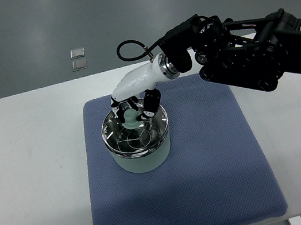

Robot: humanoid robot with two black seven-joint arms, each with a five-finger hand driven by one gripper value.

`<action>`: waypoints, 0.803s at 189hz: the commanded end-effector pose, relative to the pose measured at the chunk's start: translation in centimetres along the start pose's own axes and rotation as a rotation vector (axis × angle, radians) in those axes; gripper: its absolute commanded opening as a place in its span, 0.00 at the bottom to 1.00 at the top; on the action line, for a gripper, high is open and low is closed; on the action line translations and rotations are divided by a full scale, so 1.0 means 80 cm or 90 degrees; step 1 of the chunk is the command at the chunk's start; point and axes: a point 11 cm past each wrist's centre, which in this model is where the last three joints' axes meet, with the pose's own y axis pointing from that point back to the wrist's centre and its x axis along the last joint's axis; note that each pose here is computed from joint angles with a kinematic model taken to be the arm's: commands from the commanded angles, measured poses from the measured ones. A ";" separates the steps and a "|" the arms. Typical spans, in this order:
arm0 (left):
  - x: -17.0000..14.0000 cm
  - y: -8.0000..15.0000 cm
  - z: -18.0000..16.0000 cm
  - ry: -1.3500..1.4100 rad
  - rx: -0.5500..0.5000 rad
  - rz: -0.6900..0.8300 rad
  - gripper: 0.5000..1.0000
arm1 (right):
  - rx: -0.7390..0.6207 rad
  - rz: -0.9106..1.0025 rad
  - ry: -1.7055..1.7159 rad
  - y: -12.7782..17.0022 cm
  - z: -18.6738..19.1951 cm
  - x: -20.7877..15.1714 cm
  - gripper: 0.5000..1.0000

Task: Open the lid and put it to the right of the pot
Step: 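Lift the glass lid up off the saucepan with the right hand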

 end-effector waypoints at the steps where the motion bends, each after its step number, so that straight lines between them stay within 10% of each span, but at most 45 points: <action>1: 0.000 0.000 0.000 0.000 0.000 0.001 1.00 | 0.001 0.003 -0.003 0.001 0.000 0.001 0.00; 152: 0.000 0.000 0.000 0.000 0.000 0.000 1.00 | 0.001 0.051 -0.033 0.032 0.019 0.017 0.00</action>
